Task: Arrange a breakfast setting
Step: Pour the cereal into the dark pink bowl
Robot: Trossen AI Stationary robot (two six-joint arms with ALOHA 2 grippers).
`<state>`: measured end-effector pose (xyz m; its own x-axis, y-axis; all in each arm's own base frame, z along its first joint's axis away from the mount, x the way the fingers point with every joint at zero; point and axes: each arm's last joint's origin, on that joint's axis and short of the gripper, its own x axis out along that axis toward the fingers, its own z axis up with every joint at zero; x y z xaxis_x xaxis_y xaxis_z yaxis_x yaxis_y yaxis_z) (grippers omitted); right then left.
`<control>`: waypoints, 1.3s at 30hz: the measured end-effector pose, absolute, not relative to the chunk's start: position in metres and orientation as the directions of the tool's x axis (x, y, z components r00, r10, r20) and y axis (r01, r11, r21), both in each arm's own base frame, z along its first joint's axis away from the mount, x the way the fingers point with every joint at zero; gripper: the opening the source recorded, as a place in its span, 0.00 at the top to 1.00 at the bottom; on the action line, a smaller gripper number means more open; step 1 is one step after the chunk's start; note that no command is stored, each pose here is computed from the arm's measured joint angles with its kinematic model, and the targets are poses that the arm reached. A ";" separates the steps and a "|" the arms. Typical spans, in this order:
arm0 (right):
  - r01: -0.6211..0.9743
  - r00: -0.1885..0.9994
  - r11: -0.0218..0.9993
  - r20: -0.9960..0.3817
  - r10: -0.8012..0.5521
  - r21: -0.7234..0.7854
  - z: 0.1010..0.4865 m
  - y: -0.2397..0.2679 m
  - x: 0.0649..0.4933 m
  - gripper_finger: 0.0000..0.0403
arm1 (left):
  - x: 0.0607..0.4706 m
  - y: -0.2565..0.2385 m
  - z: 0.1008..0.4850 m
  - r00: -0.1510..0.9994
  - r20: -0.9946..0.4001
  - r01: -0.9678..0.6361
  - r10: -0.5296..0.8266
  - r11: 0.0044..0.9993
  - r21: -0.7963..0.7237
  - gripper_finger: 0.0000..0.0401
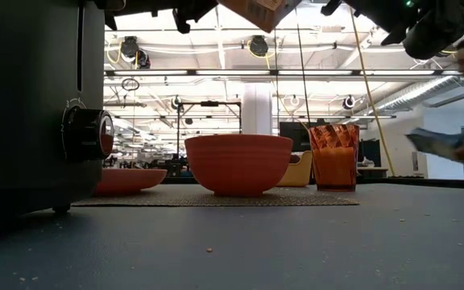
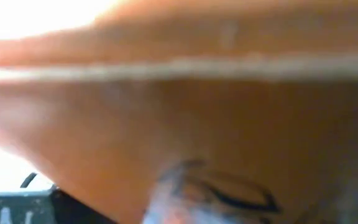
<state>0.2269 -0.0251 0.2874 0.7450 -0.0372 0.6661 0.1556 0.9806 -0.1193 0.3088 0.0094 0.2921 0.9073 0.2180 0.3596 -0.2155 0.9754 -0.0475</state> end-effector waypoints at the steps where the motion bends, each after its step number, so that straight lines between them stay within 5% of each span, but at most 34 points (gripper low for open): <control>1: 0.156 0.750 0.981 0.661 -0.039 -0.119 0.287 -0.025 0.227 0.87 | 0.309 0.009 0.292 0.909 0.357 -0.215 0.217 0.975 -0.046 0.39; 15: 0.142 0.819 0.989 0.566 -0.094 -0.040 0.285 -0.026 0.216 0.49 | 0.297 0.010 0.304 0.911 0.329 -0.259 0.249 0.966 -0.015 0.39; 31: 0.194 0.849 0.981 0.500 -0.168 0.000 0.254 -0.021 0.156 0.46 | 0.225 0.011 0.343 0.946 0.135 -0.302 0.294 0.952 0.045 0.39; 39: 0.313 0.816 0.947 0.490 -0.307 0.072 0.234 -0.022 0.137 0.47 | 0.180 0.010 0.343 0.956 -0.040 -0.288 0.289 0.957 0.028 0.39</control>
<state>0.1368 -0.0224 0.2341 0.8159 -0.3072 0.4899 0.3134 0.9469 0.0718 0.1797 0.0103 0.3426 0.9564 0.2892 -0.0401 -0.2882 0.9572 0.0282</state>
